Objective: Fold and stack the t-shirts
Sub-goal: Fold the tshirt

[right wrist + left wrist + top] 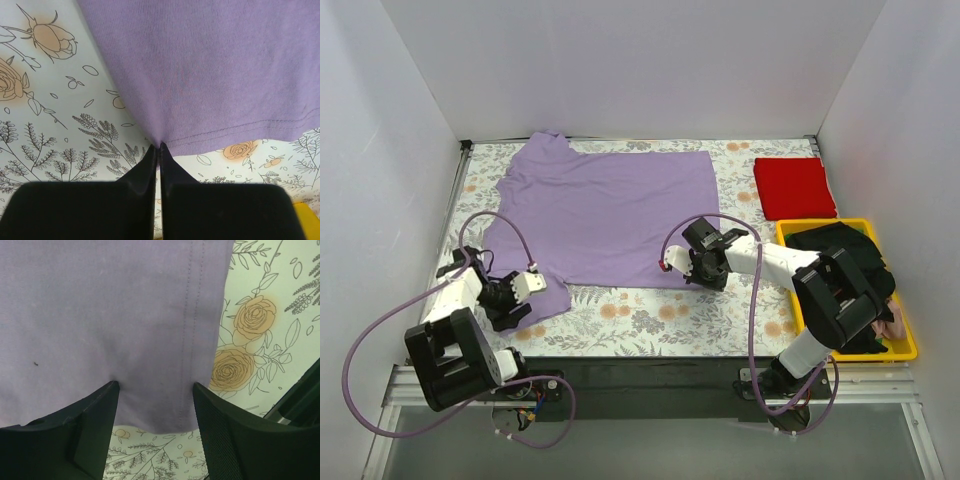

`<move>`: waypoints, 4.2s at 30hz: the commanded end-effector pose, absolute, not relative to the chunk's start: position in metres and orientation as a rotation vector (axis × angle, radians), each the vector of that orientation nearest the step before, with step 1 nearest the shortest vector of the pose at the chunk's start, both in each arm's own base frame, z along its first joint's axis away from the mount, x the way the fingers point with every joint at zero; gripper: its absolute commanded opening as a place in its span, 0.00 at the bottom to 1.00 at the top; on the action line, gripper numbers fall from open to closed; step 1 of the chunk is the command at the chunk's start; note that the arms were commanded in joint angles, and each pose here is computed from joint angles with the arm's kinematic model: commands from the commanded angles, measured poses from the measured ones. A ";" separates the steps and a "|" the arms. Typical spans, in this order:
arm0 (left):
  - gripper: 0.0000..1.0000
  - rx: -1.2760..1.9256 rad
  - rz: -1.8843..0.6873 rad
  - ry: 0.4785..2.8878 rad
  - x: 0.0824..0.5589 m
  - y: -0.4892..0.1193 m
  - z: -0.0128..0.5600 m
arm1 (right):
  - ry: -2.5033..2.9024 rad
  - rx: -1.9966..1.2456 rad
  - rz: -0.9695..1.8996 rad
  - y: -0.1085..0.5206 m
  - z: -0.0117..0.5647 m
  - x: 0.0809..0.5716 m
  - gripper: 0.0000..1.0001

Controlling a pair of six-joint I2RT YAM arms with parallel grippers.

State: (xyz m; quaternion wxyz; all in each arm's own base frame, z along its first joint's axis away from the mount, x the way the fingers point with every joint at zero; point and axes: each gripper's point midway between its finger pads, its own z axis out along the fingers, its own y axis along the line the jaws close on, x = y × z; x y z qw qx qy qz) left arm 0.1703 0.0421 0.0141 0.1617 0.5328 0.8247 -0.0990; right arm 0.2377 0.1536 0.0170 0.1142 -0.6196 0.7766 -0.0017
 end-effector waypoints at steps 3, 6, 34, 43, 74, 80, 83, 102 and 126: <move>0.48 1.614 -0.188 2.314 0.179 0.048 -0.006 | 2.329 -1.824 0.049 0.151 0.014 0.229 0.01; 0.24 1.637 -0.189 2.308 0.174 0.045 -0.004 | 2.339 -1.829 0.056 0.148 0.015 0.225 0.01; 0.00 1.251 -0.216 2.231 0.344 0.036 0.165 | 2.212 -1.790 0.096 0.141 0.096 0.287 0.01; 0.00 1.302 -0.137 2.247 0.403 0.034 0.143 | 2.213 -1.812 0.080 0.137 0.095 0.322 0.01; 0.00 1.344 -0.059 2.250 0.461 0.030 0.118 | 2.243 -1.837 0.055 0.131 0.072 0.378 0.01; 0.00 1.319 -0.052 2.254 0.464 0.034 0.120 | 2.226 -1.839 0.019 0.132 0.075 0.390 0.01; 0.00 1.311 -0.052 2.261 0.464 0.037 0.120 | 2.222 -1.841 0.018 0.134 0.074 0.394 0.01; 0.00 1.231 -0.036 2.271 0.468 0.052 0.117 | 2.233 -1.823 -0.014 0.136 0.070 0.410 0.01; 0.39 0.686 -0.252 2.487 0.435 0.068 0.117 | 2.414 -1.482 0.205 0.139 0.103 0.381 0.38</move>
